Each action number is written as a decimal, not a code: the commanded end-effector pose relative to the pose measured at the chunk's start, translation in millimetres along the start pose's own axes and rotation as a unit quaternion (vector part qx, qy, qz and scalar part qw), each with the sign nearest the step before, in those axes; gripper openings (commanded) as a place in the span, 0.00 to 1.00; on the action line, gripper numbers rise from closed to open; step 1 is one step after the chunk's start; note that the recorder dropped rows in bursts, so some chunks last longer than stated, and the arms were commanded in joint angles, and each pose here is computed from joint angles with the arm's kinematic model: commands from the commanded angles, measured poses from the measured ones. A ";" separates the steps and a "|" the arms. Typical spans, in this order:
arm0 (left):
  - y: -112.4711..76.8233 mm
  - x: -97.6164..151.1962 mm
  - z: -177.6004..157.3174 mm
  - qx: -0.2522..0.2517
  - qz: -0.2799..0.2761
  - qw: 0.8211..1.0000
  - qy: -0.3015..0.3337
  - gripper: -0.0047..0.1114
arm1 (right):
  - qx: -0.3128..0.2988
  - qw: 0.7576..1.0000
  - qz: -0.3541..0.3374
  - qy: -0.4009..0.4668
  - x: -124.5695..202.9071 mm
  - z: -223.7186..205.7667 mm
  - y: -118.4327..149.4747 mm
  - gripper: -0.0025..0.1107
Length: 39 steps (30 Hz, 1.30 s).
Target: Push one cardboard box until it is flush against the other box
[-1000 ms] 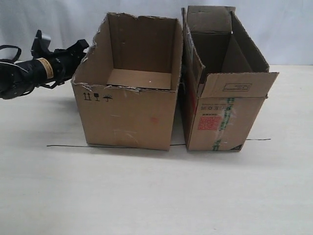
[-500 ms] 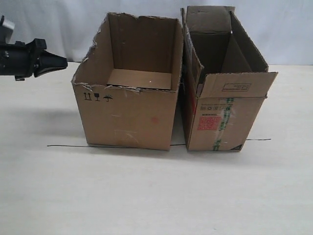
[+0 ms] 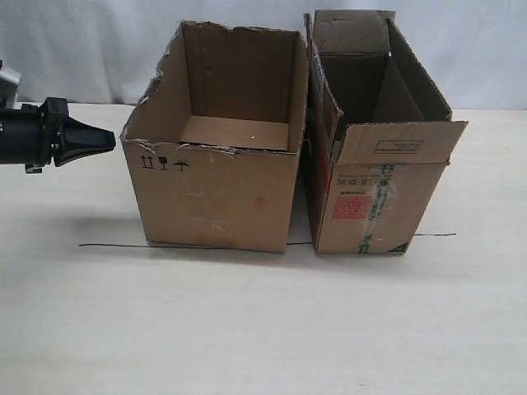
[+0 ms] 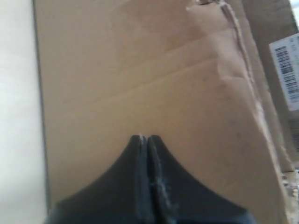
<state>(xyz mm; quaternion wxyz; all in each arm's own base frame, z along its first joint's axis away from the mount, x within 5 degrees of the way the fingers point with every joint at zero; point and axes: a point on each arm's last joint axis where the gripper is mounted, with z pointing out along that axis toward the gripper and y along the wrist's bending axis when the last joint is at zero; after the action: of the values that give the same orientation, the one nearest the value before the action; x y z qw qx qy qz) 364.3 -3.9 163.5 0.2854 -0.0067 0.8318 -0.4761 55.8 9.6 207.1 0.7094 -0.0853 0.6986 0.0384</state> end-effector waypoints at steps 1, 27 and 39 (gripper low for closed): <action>-8.0 1.3 -0.9 0.032 -0.006 0.999 -0.018 0.04 | 0.003 1.000 0.000 0.001 1.1 -0.1 -0.3 0.07; -34.0 -4.2 -13.2 -0.007 0.076 0.997 -0.024 0.04 | 0.003 1.000 0.000 0.001 1.1 -0.1 -0.3 0.07; -97.8 96.7 -123.9 -0.187 0.190 0.929 -0.257 0.04 | 0.003 1.000 0.000 0.001 1.1 -0.1 -0.3 0.07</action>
<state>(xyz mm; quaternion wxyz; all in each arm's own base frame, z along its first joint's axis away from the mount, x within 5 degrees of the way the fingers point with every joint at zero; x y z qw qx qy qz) 230.1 17.6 245.0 0.5245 -0.0102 0.8054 -0.2758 55.8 9.6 207.1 0.7094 -0.0853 0.6986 0.0384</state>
